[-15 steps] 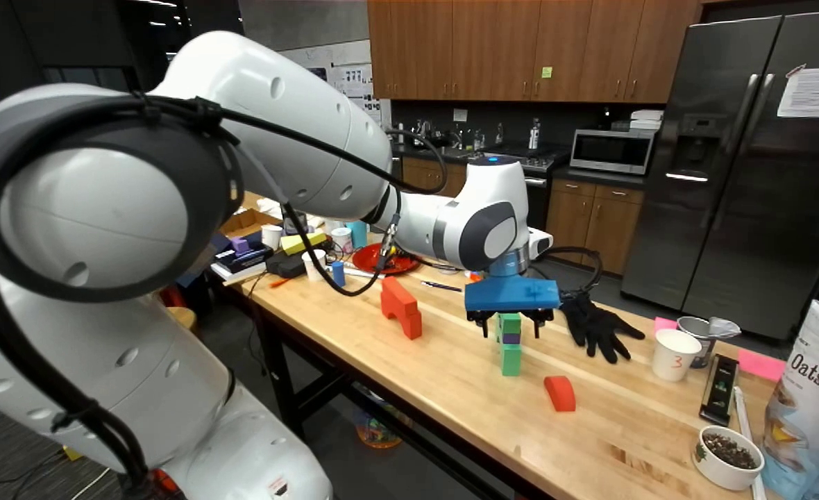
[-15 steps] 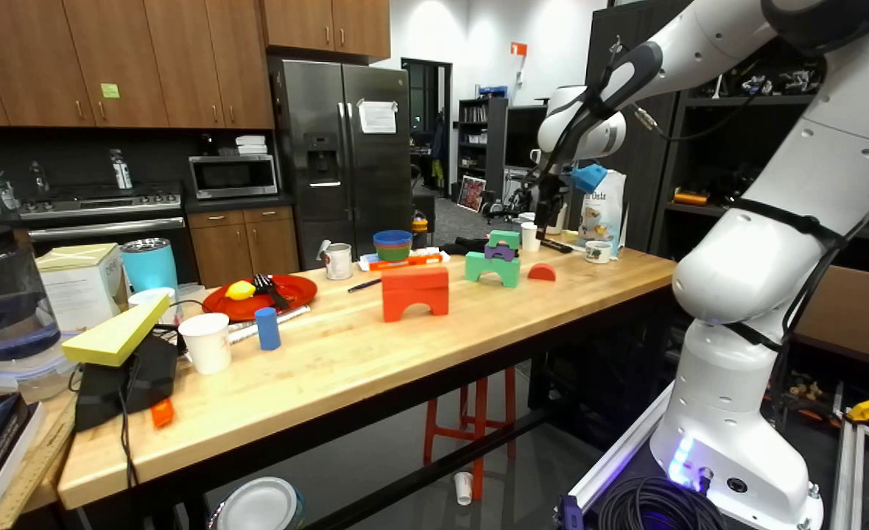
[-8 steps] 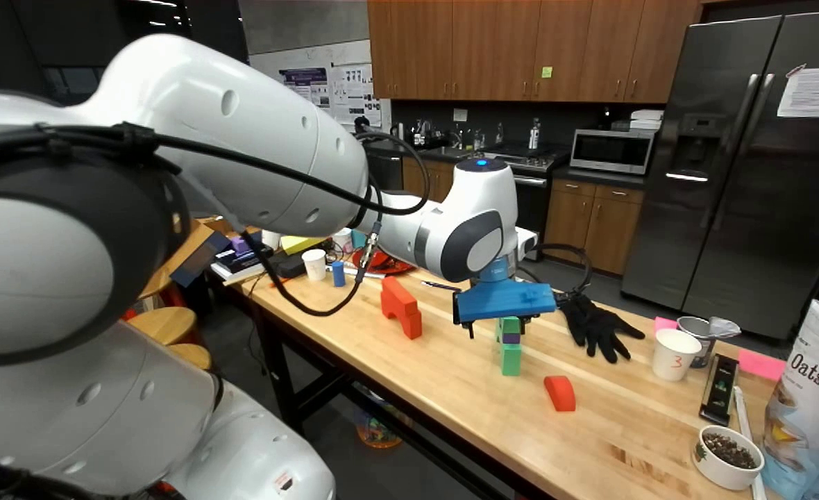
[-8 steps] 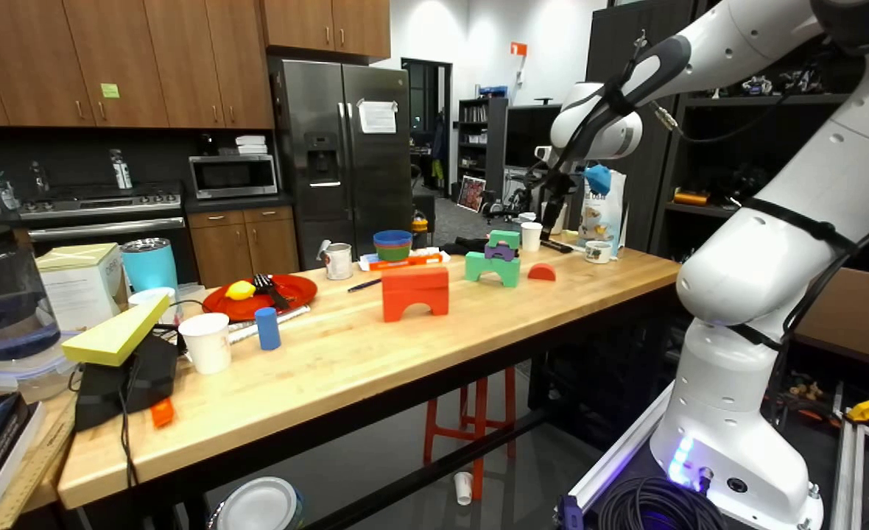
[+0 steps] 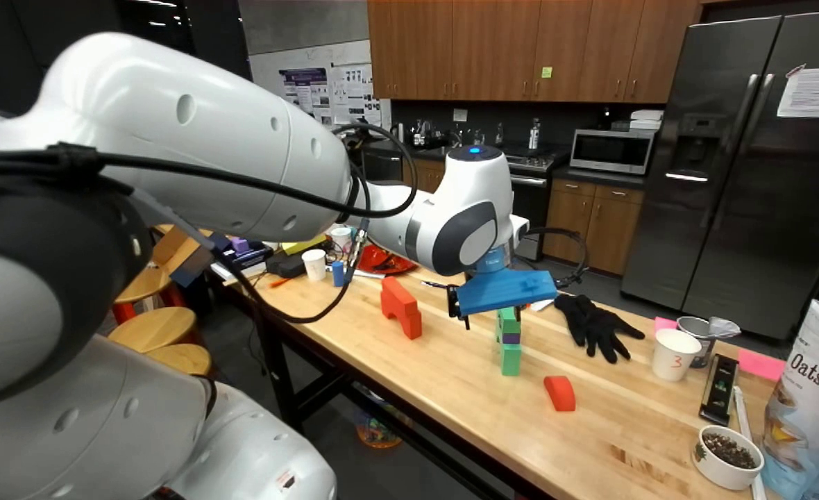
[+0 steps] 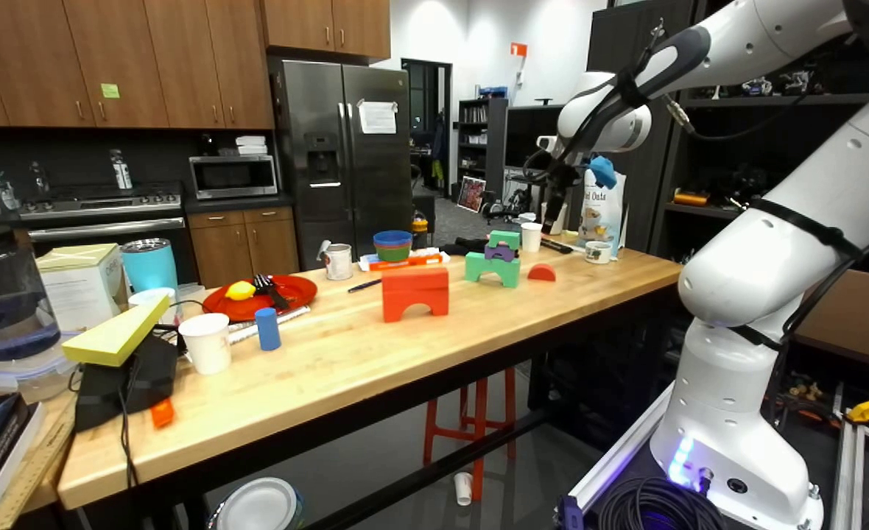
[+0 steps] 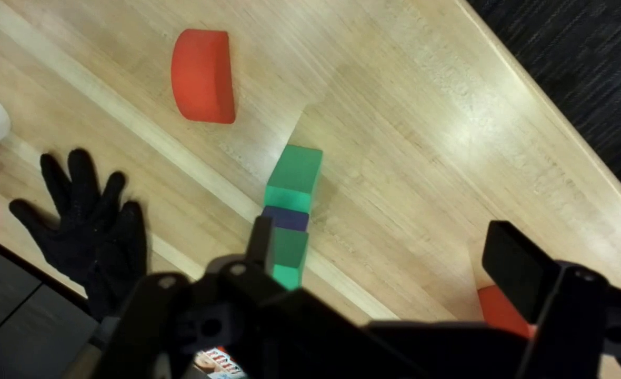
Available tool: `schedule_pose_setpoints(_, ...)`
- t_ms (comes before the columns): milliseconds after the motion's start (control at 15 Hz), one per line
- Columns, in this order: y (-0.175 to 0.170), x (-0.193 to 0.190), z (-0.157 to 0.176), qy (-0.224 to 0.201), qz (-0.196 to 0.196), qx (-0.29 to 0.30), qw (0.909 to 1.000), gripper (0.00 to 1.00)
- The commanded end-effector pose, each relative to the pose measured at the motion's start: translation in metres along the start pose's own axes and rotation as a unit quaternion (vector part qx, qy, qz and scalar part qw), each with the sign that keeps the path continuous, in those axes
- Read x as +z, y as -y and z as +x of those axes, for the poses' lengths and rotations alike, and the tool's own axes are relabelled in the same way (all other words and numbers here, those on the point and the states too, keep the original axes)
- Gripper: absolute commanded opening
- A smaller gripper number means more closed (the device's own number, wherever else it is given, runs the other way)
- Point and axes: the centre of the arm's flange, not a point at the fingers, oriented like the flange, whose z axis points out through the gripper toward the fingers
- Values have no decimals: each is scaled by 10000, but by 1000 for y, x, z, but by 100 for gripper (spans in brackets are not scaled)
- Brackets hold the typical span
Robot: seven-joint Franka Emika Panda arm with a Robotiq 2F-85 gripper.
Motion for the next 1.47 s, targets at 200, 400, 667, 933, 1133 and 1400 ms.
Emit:
schedule_pose_setpoints(200, 18, -32, 23, -185, 282, -695, 9970, 100)
schedule_pose_setpoints(400, 19, -48, 41, 2, 270, -1089, 9937, 100)
schedule_pose_setpoints(667, 12, -79, 73, 339, 201, -1524, 9875, 100)
schedule_pose_setpoints(933, -5, -118, 123, 660, 63, -2002, 9775, 100)
schedule_pose_setpoints(1133, -19, -147, 180, 869, -98, -2289, 9695, 100)
schedule_pose_setpoints(1400, -25, -167, 250, 1113, -229, -2602, 9588, 100)
